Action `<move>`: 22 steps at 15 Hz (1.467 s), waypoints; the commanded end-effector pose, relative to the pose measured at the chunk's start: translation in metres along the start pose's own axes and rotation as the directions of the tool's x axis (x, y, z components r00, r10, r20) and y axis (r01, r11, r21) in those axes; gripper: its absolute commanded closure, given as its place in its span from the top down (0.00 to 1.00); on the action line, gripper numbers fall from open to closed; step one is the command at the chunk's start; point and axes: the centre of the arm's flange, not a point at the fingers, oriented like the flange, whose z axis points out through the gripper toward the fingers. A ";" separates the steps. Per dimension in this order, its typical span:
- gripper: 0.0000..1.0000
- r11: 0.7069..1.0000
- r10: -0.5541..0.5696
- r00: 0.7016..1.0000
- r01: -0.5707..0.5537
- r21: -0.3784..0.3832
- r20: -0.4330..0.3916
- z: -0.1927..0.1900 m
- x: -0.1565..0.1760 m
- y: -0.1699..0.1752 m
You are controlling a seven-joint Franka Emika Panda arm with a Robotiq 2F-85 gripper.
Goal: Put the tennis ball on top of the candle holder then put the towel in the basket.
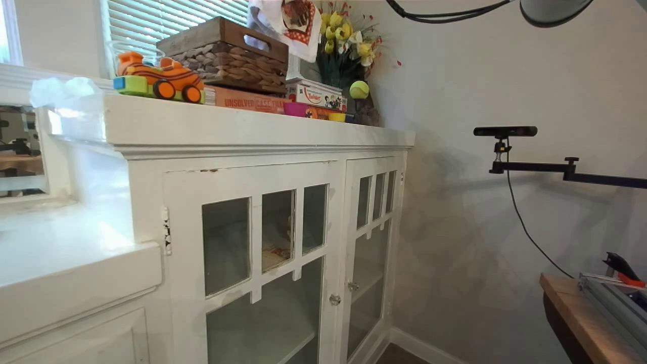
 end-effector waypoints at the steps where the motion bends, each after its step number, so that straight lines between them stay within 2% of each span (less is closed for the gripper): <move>1: 0.01 0.999 -0.035 0.997 0.037 0.035 -0.071 0.025 0.070 0.021; 10: 0.01 0.992 -0.057 0.995 0.065 0.109 -0.076 0.056 0.079 -0.026; 22: 0.01 0.988 -0.055 0.998 0.051 0.148 0.024 0.115 0.046 -0.056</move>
